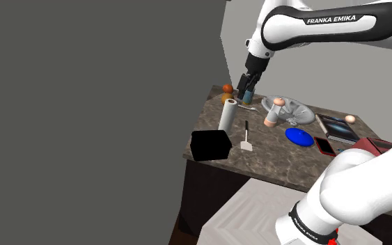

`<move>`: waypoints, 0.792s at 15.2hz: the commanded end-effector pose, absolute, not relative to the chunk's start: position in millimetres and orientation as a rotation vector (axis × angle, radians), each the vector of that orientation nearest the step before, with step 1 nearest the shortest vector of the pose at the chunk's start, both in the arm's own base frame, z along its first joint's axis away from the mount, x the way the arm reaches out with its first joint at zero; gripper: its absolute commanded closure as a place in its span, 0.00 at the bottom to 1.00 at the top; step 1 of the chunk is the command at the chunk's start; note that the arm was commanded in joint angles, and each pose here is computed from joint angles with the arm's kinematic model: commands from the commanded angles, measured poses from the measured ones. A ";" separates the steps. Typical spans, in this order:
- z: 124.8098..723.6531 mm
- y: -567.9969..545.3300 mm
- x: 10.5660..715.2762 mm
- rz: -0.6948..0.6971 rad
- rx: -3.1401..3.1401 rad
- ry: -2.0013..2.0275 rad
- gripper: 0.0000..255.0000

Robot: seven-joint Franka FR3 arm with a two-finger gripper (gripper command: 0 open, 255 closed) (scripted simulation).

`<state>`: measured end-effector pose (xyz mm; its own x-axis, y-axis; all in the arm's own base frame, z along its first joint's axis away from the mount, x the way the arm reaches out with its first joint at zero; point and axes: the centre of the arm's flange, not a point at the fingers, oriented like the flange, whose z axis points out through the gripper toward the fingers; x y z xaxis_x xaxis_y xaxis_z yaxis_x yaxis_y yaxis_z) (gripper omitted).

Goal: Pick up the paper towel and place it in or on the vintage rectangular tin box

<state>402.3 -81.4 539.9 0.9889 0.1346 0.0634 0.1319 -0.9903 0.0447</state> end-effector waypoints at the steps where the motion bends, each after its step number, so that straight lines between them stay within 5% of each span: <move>1: 525.6 -93.1 421.7 0.103 3.089 0.216 0.00; 12: 444.4 -162.7 518.9 0.094 3.079 0.258 0.00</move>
